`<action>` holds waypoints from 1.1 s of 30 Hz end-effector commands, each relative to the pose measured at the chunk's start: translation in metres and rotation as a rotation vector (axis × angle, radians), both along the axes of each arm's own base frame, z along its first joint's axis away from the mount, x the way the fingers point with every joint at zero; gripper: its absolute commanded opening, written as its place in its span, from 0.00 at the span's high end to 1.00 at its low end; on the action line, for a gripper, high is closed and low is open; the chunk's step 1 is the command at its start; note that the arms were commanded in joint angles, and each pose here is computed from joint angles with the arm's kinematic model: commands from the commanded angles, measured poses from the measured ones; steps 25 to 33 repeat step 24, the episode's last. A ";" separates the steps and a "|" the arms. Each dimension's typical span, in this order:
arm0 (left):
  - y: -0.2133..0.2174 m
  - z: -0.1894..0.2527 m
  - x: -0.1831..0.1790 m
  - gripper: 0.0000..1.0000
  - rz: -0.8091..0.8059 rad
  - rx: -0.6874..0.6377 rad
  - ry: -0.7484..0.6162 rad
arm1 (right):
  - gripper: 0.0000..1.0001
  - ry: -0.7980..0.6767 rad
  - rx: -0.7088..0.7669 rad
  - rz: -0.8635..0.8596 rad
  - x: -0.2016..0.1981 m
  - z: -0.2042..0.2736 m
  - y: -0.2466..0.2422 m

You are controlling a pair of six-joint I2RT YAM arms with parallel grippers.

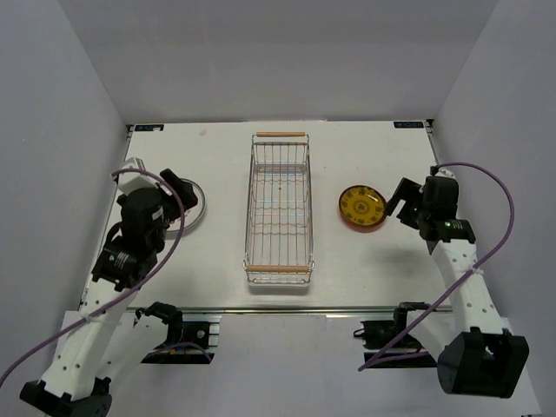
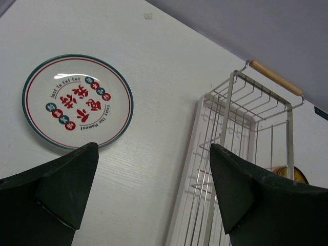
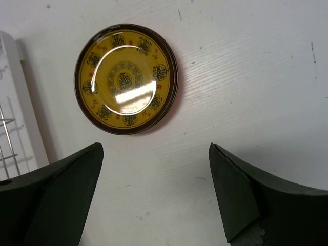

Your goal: Unload the plates from the dish rack

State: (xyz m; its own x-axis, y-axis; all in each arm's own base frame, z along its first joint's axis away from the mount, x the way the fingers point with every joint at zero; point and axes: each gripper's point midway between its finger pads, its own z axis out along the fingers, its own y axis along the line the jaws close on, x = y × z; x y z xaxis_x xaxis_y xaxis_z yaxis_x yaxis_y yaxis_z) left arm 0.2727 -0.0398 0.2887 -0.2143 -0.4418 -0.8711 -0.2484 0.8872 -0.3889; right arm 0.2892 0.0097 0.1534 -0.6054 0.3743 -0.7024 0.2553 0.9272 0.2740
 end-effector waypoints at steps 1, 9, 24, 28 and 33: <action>-0.007 -0.015 -0.010 0.02 -0.038 -0.034 0.026 | 0.11 -0.054 -0.005 -0.032 -0.002 0.006 -0.004; -0.010 -0.033 -0.010 0.02 -0.042 -0.042 0.070 | 0.11 -0.106 -0.022 -0.068 -0.008 0.010 -0.010; -0.014 -0.034 -0.013 0.02 -0.065 -0.057 0.057 | 0.11 -0.128 -0.035 -0.077 -0.008 0.011 -0.013; -0.014 -0.034 -0.013 0.02 -0.065 -0.057 0.057 | 0.11 -0.128 -0.035 -0.077 -0.008 0.011 -0.013; -0.014 -0.034 -0.013 0.02 -0.065 -0.057 0.057 | 0.11 -0.128 -0.035 -0.077 -0.008 0.011 -0.013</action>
